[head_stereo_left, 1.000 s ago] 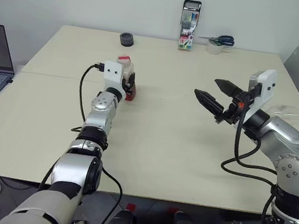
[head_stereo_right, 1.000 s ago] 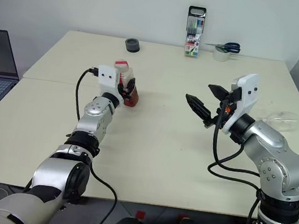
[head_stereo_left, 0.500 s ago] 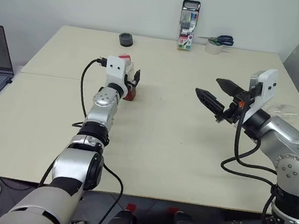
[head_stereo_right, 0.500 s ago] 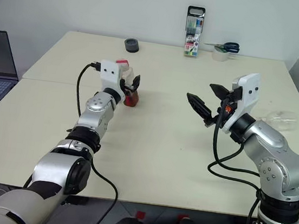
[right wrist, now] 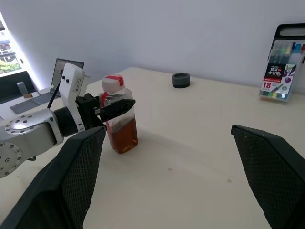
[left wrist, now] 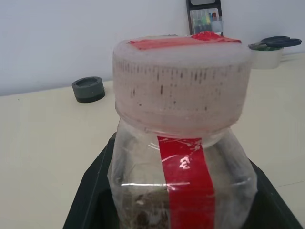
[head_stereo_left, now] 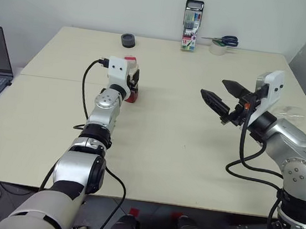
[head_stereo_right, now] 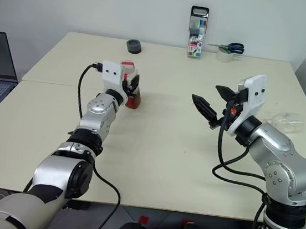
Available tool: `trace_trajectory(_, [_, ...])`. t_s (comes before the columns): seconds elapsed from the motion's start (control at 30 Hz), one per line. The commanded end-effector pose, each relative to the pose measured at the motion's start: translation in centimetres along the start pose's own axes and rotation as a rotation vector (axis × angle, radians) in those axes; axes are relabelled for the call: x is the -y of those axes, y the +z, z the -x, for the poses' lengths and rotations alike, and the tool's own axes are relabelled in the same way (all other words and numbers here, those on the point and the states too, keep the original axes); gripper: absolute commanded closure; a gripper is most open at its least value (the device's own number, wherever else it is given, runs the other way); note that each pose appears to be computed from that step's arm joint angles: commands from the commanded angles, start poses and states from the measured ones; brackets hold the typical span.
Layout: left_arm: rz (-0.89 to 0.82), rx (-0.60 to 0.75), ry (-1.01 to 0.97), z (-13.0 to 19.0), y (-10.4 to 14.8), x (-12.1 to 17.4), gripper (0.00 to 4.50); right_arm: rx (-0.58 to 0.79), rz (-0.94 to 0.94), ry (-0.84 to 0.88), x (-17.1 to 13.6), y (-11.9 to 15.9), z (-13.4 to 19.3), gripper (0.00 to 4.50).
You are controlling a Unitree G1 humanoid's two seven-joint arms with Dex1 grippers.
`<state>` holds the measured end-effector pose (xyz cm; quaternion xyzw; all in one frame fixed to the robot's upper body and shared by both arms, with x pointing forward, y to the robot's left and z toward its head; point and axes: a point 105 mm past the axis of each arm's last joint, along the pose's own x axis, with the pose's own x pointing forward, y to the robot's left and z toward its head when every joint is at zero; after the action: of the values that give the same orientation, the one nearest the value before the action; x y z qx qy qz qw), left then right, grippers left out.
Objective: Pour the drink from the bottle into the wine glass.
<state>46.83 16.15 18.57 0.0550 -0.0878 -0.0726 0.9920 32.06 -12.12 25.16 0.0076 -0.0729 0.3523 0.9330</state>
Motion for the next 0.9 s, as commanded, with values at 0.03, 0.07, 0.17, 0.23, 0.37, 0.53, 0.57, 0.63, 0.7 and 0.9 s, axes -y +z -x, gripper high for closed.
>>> trace_trajectory(0.03, [-0.025,0.081,0.005,-0.4,2.6,-0.4,2.71,0.049,0.044,0.013,-0.4,1.5,0.0,0.0])
trace_trajectory(0.07, [-0.025,0.09,-0.029,-0.5,3.0,0.2,2.71,0.047,0.045,0.018,-0.5,1.7,0.1,0.0])
trace_trajectory(0.17, [-0.008,0.118,-0.186,-0.8,4.8,2.6,2.71,0.037,0.061,0.047,-0.7,2.5,0.2,0.0])
trace_trajectory(0.23, [-0.012,0.133,-0.345,-0.8,6.3,5.0,2.71,0.01,0.115,0.058,-0.6,3.2,0.1,0.0])
trace_trajectory(0.37, [-0.057,0.171,-0.696,1.0,8.5,9.8,2.71,-0.028,0.198,0.004,-0.1,4.8,-1.7,0.0])
trace_trajectory(0.53, [-0.038,0.215,-0.986,3.9,10.4,13.5,2.71,0.013,0.15,-0.004,-1.7,6.2,-3.4,0.0])
trace_trajectory(0.57, [-0.032,0.222,-1.01,4.2,10.7,13.9,2.71,0.017,0.144,-0.003,-2.0,6.2,-3.6,0.0])
trace_trajectory(0.63, [0.006,0.238,-1.019,4.2,11.4,14.5,2.71,0.019,0.156,-0.013,-2.3,5.9,-3.9,0.0])
trace_trajectory(0.7, [0.03,0.248,-1.019,4.1,12.0,14.9,2.71,0.033,0.157,-0.047,-2.1,6.0,-4.1,0.0])
trace_trajectory(0.9, [0.034,0.243,-1.026,3.9,11.9,15.2,2.71,0.075,0.127,-0.105,-1.8,6.2,-4.1,0.0])
